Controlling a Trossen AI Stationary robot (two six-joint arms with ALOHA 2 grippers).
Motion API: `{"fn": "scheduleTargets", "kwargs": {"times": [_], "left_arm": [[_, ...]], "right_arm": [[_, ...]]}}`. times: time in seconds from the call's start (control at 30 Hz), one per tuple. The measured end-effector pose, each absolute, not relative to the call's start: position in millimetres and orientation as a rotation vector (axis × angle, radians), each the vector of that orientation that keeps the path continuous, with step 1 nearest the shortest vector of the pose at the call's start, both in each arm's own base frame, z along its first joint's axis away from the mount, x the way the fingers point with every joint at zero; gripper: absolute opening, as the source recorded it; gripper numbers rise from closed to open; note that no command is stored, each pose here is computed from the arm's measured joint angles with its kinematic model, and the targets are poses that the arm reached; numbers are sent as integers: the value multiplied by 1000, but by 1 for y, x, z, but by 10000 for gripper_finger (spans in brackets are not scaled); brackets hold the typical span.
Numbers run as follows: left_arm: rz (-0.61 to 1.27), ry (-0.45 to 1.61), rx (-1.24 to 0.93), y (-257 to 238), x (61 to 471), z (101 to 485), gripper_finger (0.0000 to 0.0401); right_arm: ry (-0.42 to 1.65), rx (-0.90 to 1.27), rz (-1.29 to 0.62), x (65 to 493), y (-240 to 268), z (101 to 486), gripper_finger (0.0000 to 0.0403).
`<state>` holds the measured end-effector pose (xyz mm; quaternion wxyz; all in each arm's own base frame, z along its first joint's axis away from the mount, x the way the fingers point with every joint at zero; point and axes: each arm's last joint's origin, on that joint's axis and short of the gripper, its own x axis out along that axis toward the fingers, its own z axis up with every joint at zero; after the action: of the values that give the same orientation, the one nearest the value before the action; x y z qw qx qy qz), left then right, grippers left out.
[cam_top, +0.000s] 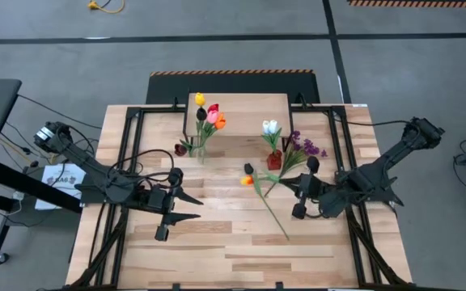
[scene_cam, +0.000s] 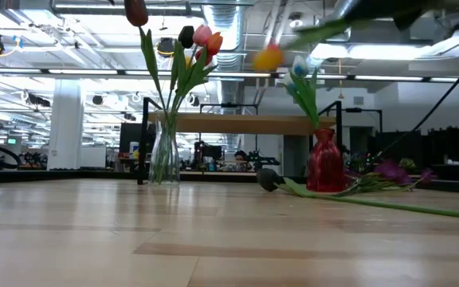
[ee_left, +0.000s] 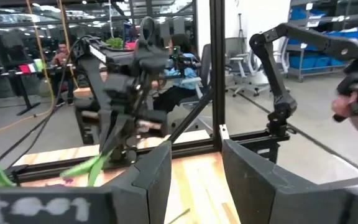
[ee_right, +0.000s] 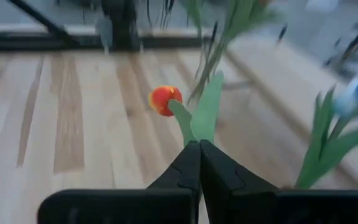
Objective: Pick and place flowers into a vace then onto a shelf
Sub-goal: Put the yellow flower into the red vase
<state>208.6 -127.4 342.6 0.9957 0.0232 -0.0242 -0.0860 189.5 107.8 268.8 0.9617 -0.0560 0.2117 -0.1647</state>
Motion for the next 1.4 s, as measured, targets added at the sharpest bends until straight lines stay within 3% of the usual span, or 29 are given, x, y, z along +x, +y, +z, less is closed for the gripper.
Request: {"fn": "scheduleTargets", "kwargs": {"times": [0.73,1.13,1.4], "left_arm": [[-59,-89,79,-126,212,345,135],[-91,-144,76,-104,251,335,135],[-48,-167,72,-93,267,328,135]], "right_arm": [[-106,-403,-268,210,107,342,0],[-282,-389,-150,228,94,349,0],[-271,-408,-135,248,93,335,0]]}}
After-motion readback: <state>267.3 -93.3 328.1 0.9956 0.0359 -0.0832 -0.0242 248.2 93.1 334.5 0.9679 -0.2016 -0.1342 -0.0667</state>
